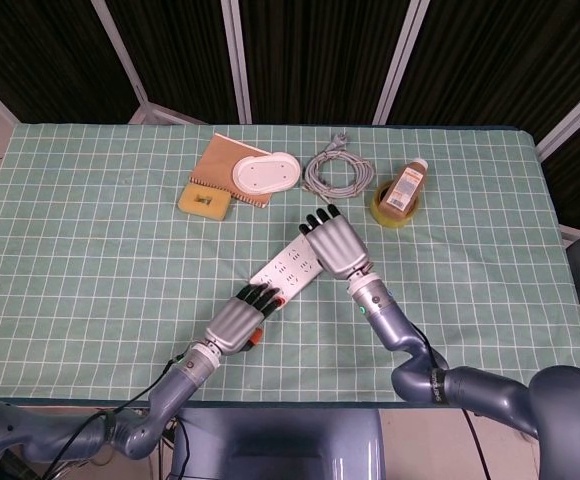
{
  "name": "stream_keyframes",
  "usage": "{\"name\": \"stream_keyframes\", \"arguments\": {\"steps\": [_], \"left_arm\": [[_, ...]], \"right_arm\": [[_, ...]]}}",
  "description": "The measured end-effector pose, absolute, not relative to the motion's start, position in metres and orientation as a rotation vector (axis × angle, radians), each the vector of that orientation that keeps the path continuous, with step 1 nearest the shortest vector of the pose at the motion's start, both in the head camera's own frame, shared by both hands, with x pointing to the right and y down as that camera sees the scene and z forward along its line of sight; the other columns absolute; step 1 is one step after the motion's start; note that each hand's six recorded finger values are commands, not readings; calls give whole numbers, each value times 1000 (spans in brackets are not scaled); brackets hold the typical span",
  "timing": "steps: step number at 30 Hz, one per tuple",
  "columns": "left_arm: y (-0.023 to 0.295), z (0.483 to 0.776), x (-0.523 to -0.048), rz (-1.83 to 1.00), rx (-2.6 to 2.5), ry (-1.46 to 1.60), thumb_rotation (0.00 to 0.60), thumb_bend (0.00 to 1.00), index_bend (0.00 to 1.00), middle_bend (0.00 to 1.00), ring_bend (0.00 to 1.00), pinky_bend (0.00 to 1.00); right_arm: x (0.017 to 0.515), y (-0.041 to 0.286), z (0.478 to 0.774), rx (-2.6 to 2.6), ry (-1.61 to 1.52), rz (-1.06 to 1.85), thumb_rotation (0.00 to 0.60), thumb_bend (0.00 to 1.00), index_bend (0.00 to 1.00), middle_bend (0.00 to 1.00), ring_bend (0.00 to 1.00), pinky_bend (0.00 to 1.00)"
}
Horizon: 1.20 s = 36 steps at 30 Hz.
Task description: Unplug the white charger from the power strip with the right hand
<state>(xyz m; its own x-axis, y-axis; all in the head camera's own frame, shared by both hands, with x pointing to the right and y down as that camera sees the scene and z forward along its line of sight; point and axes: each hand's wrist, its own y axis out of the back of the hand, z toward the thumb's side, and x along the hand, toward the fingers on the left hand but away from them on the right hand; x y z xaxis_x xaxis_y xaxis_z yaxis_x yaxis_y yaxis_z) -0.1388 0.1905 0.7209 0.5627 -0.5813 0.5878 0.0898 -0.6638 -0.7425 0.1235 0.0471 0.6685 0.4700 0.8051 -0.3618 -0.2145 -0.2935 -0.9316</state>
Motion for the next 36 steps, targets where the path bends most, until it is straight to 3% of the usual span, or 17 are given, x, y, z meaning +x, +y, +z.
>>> {"name": "stream_keyframes", "arguments": {"steps": [5, 10, 12, 16, 20, 29, 33, 36], "left_arm": [[161, 695, -143, -1076, -2023, 573, 600, 430, 143, 80, 12, 149], [131, 665, -158, -1022, -1996, 745, 600, 393, 141, 80, 12, 145], [123, 653, -168, -1008, -1980, 788, 600, 370, 141, 80, 12, 144], [113, 632, -192, -993, -1942, 857, 600, 322, 139, 78, 12, 136], [113, 616, -225, -1008, -1902, 913, 600, 310, 137, 78, 11, 132], [150, 603, -302, -1118, -1857, 998, 600, 287, 133, 76, 11, 126], [170, 599, -333, -1165, -1838, 1039, 600, 208, 123, 66, 10, 120], [181, 594, -355, -1192, -1812, 1075, 600, 135, 100, 47, 5, 106]], "right_arm": [[143, 44, 652, -1508, -566, 1111, 600, 723, 656, 363, 250, 247], [167, 47, 640, -1467, -582, 1155, 600, 725, 563, 303, 188, 193], [177, 50, 637, -1456, -583, 1177, 600, 684, 479, 249, 142, 150], [204, 63, 637, -1432, -570, 1260, 600, 475, 183, 104, 16, 55], [228, 76, 642, -1408, -553, 1352, 600, 432, 30, 30, 0, 8], [269, 106, 649, -1347, -548, 1505, 600, 404, 0, 0, 0, 0], [278, 117, 646, -1364, -591, 1512, 600, 394, 0, 0, 0, 0], [289, 129, 641, -1403, -657, 1509, 600, 326, 0, 0, 0, 0]]}}
